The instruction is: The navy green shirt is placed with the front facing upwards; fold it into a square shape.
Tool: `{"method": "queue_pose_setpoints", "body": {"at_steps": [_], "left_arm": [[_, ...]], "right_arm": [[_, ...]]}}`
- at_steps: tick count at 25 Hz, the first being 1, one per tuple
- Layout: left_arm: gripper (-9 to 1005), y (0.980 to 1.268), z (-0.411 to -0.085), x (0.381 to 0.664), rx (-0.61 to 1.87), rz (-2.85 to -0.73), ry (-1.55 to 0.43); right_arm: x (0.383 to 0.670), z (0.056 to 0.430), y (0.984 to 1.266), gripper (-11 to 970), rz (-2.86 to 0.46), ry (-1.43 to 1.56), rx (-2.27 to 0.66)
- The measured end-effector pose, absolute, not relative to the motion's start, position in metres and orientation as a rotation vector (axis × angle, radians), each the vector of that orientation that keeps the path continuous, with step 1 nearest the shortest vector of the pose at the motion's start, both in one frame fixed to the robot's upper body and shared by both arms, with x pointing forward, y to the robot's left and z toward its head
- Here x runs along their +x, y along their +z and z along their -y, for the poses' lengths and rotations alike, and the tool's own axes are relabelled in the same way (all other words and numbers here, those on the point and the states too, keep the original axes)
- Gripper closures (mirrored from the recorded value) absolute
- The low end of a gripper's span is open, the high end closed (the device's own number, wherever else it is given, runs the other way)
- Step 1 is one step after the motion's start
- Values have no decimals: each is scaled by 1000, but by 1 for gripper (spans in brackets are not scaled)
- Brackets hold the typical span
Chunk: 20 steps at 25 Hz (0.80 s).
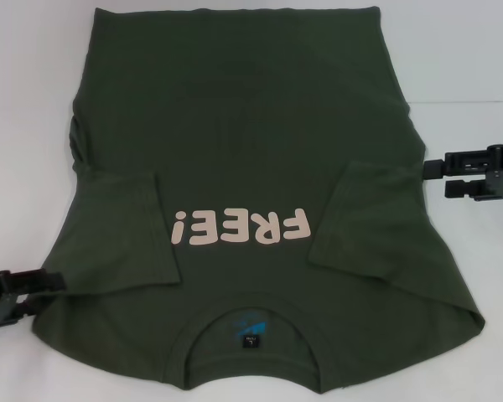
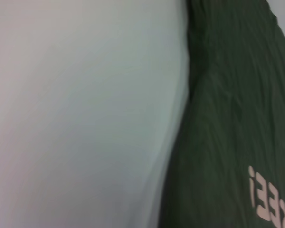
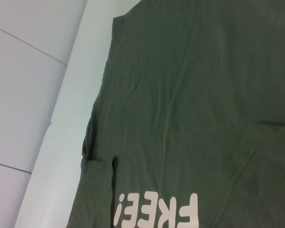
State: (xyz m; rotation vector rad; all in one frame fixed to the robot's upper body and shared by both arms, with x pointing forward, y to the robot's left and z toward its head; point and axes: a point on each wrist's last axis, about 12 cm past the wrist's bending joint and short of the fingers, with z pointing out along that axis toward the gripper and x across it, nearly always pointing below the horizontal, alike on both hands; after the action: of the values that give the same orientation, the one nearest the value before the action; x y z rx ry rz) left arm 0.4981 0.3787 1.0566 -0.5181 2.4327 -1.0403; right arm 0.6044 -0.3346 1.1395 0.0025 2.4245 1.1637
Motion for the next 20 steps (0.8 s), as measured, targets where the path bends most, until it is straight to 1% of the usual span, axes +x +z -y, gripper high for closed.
{"method": "queue_pose_setpoints", "body": {"at_steps": [5, 9, 16, 20], "left_arm": [[357, 1058, -375, 500, -490, -2430, -1068], [357, 1057, -380, 495, -510, -2431, -1054], [355, 1056, -378, 493, -502, -2441, -1057], [395, 1057, -373, 500, -472, -2450, -1055]], "right_arm": [[603, 337, 1139, 194, -2425, 1162, 10], [602, 340, 1138, 195, -2422, 1161, 24], [601, 342, 1138, 195, -2418, 1161, 32], [601, 342, 1138, 195, -2418, 1160, 32]]}}
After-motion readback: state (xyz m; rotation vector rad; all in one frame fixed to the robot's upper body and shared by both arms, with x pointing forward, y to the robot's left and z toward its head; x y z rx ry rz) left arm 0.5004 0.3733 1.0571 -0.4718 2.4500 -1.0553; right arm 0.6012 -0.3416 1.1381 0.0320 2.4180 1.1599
